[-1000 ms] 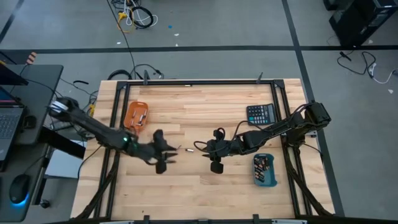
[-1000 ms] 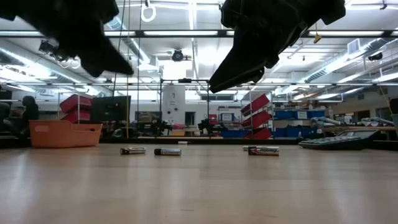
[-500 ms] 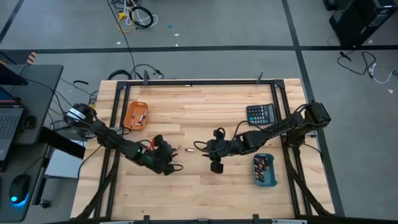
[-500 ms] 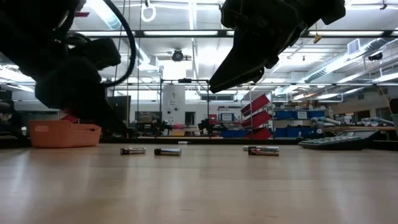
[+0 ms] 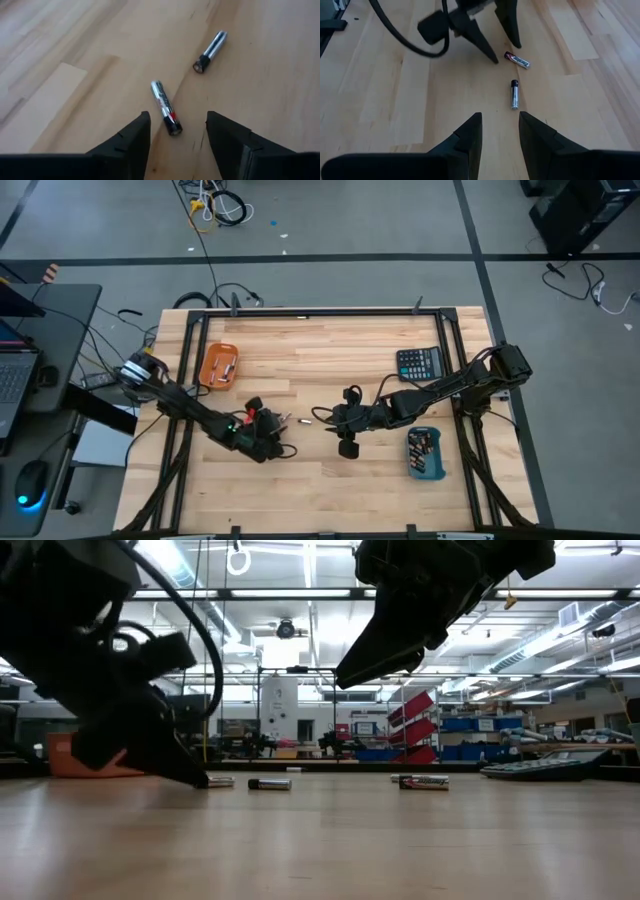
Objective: Sort batteries
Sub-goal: Put the silver battery into the orange bin
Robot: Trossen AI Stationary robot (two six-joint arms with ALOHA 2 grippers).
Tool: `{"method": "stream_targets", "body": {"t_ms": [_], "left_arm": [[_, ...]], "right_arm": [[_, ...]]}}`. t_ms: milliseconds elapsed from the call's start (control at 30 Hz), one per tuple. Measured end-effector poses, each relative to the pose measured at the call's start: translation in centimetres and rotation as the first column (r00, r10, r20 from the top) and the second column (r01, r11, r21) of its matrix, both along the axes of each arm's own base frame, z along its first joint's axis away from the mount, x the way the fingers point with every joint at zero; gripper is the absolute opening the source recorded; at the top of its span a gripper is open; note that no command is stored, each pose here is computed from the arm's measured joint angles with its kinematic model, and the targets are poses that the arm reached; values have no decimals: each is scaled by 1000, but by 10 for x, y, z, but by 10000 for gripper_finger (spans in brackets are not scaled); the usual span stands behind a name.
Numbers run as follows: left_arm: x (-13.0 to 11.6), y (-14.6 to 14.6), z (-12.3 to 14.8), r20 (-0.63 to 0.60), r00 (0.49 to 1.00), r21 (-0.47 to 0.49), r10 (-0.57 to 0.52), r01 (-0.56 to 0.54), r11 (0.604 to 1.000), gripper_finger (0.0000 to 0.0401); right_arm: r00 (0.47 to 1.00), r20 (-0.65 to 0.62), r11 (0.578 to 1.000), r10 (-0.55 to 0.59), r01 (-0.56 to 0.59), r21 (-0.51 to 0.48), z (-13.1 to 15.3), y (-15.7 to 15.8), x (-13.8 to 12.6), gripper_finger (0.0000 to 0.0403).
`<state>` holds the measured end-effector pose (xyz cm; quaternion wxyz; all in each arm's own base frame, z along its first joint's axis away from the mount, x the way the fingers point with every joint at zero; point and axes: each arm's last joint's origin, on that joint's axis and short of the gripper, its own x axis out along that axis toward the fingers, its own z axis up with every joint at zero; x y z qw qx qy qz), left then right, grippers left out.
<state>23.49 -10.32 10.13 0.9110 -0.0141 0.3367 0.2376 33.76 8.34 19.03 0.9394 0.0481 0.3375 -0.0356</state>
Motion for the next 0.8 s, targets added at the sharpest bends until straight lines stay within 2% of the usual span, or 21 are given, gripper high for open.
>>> {"method": "stream_targets", "body": {"t_ms": [133, 233, 333, 533, 800], "left_arm": [[4, -2, -10, 9, 1000, 13, 13, -13, 1000, 185], [5, -2, -17, 6, 1000, 11, 29, -29, 1000, 166], [4, -2, -20, 8, 999, 16, 50, -50, 999, 128], [3, -1, -22, 2, 998, 37, 57, -58, 998, 20], [4, -2, -19, 33, 998, 44, 54, -55, 998, 8]], "right_arm": [[1000, 1, 1000, 5, -5, -5, 0, 0, 0, 115], [1000, 2, 1000, 5, -5, -5, 0, 0, 0, 115], [1000, 2, 1000, 5, -5, -5, 0, 0, 0, 115], [1000, 2, 1000, 5, -5, -5, 0, 0, 0, 115], [1000, 2, 1000, 5, -5, -5, 0, 0, 0, 115]]}}
